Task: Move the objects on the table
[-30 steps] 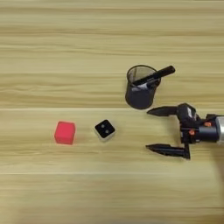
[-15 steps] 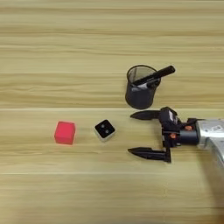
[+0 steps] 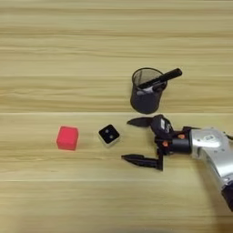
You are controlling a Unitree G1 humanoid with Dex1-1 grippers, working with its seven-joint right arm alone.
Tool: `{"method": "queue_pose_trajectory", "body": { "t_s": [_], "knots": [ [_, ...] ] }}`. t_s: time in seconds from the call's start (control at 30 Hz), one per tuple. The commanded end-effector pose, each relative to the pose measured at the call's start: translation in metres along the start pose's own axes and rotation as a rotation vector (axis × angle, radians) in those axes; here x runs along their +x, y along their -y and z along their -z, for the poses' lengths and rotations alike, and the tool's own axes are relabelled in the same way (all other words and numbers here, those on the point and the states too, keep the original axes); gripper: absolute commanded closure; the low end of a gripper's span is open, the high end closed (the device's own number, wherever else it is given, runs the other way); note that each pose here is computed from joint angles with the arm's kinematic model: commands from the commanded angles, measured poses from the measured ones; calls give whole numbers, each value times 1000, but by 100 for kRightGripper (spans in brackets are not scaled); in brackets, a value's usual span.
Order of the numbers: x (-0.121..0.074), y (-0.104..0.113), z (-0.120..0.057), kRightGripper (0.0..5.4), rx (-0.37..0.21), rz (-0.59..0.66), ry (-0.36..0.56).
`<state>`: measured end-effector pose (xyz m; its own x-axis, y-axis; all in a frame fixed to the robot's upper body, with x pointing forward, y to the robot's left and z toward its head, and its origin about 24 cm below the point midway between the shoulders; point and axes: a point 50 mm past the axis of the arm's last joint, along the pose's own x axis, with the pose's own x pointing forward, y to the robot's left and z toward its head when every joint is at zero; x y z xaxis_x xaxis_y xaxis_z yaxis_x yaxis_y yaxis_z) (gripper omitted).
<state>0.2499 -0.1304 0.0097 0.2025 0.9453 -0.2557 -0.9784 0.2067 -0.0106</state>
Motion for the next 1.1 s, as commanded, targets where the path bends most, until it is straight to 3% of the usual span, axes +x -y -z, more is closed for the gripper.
{"method": "queue_pose_trajectory", "body": {
  "t_s": [0.03, 0.6, 1.0, 1.1],
  "knots": [
    [9, 16, -26, 2, -122, 32, 34],
    [43, 20, -30, 2, -165, 70, 25],
    [51, 20, -27, 2, -174, 73, 17],
    [53, 22, -26, 36, -173, 85, 9]
  ]
}}
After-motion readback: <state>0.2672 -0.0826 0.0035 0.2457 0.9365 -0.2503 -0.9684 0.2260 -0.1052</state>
